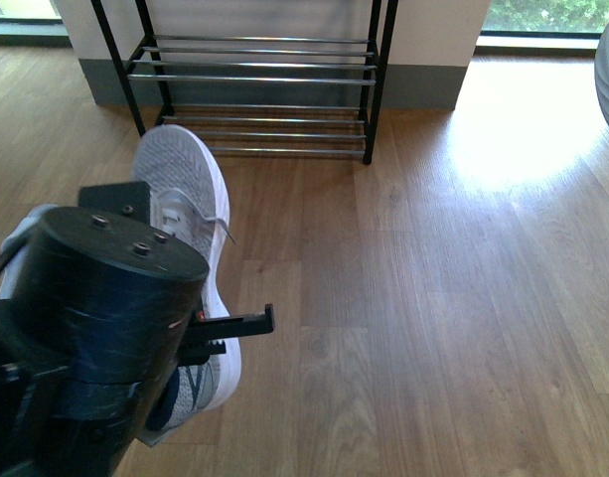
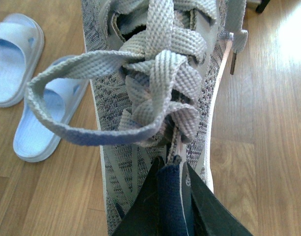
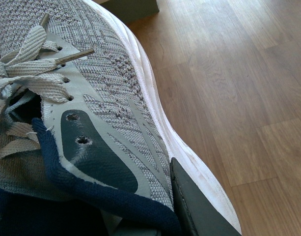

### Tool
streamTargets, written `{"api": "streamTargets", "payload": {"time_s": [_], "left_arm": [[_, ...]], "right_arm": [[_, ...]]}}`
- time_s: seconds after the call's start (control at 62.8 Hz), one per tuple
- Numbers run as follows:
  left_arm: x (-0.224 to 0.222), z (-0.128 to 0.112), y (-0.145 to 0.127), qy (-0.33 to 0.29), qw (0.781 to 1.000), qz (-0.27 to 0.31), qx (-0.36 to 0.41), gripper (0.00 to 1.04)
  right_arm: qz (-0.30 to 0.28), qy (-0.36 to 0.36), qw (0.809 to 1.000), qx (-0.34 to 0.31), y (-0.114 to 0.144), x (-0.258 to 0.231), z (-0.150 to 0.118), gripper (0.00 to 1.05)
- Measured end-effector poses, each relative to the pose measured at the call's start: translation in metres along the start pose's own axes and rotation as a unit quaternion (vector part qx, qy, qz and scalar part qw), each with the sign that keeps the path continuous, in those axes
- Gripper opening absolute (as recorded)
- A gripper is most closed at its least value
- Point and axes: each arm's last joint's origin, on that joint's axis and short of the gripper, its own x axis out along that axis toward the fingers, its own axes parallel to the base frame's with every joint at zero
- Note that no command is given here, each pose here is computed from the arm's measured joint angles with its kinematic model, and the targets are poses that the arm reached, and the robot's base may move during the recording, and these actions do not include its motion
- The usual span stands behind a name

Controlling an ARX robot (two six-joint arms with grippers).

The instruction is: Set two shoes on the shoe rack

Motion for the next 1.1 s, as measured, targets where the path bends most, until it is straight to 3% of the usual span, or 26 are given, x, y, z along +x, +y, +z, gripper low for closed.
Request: {"api": "streamTargets", "payload": {"time_s": [0.526,1.099], "left_arm": [[-0.081,0.029,0.047,-0.085,0.996,0.038,-0.009,0.03],[-0.088,0.017,0.061,-0.096,0.993,0.069,-0.008,0.03]], "right_arm": [[0.000,0.000,1.000,0.000,0.000,0.000,0.000,0.01],[0.000,0.000,1.000,0.000,0.000,0.000,0.000,0.01]]}}
